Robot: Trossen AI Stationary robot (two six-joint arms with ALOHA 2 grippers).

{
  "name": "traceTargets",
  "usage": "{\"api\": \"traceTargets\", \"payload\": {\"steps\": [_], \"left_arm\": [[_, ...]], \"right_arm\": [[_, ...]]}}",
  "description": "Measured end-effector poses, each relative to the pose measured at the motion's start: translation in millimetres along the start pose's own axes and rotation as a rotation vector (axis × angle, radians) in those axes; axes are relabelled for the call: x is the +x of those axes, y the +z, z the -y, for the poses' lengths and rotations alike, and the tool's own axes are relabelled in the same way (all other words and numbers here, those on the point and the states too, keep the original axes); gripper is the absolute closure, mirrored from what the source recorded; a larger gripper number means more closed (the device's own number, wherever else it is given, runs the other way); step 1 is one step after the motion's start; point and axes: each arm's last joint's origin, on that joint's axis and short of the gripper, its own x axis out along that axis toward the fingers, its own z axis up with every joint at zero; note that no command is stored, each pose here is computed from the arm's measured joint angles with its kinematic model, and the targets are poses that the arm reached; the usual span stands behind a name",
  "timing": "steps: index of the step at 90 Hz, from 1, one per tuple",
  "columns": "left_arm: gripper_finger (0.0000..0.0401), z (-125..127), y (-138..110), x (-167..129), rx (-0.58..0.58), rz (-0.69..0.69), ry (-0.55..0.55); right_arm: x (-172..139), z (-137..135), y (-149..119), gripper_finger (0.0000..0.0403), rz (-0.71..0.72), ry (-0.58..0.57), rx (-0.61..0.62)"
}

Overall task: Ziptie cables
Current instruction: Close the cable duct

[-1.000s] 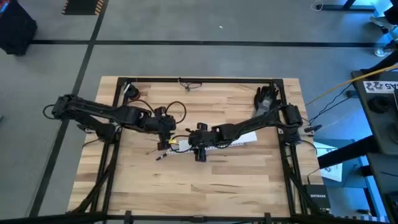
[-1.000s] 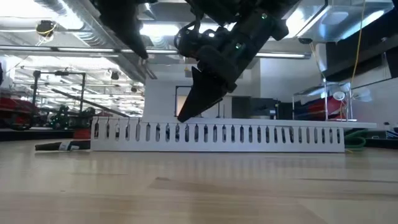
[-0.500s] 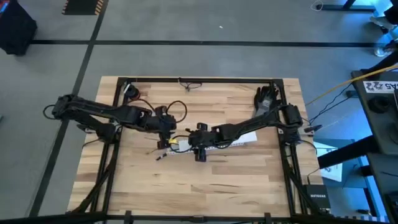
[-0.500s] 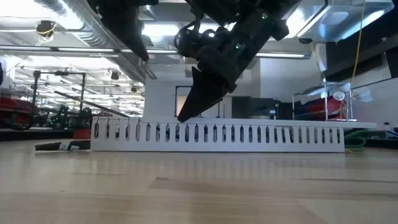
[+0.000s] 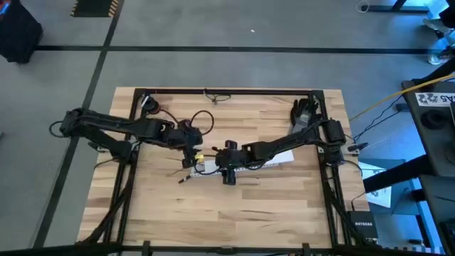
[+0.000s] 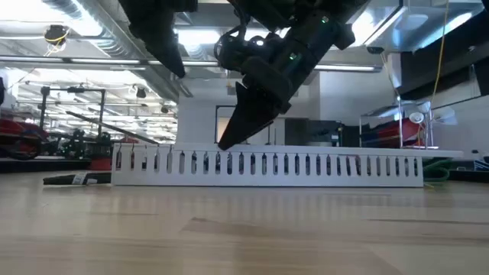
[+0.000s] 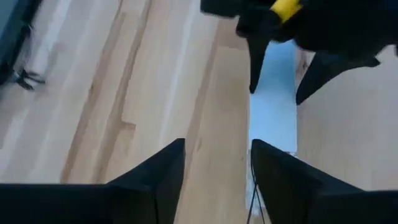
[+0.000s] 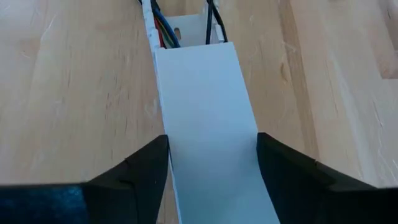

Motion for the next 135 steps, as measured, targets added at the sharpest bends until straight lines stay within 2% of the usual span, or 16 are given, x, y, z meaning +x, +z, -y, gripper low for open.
{"api": "traceTargets", "payload": {"steps": [14, 31, 57, 80, 104, 110, 116, 135], "left_arm": [[0.0167, -6.9, -5.4, 4.7, -0.045, -0.087, -0.009], [0.0164, -3.5, -14.5, 4.6, -0.141, -0.162, 0.010], [0.0164, 23.5, -60.7, 25.8, -0.185, -0.314, 0.004], [0.0164, 43.4, -78.2, 37.7, -0.190, -0.267, -0.046], [0.0168, 45.1, -99.2, 56.8, -0.215, -0.236, -0.058], [0.0184, 44.8, -101.7, 58.8, -0.208, -0.233, -0.057], [0.0218, 44.4, -103.1, 59.5, -0.203, -0.234, -0.051], [0.0377, 44.4, -103.4, 59.6, -0.172, -0.227, -0.044]], "right_arm": [[0.0, -0.1, 0.6, 0.0169, 0.006, 0.000, 0.002], [0.9, 0.2, 2.5, 0.0169, 0.032, -0.006, 0.008], [0.9, 0.4, 3.0, 0.0169, 0.039, -0.021, 0.009], [0.9, 0.4, 3.1, 0.0169, 0.041, -0.022, 0.009], [0.9, 0.4, 3.3, 0.0169, 0.042, -0.022, 0.009], [0.9, 0.4, 3.3, 0.0169, 0.042, -0.022, 0.009], [0.9, 0.4, 3.3, 0.0169, 0.042, -0.022, 0.009], [0.7, 0.4, 3.5, 0.0169, 0.043, -0.022, 0.009]]}}
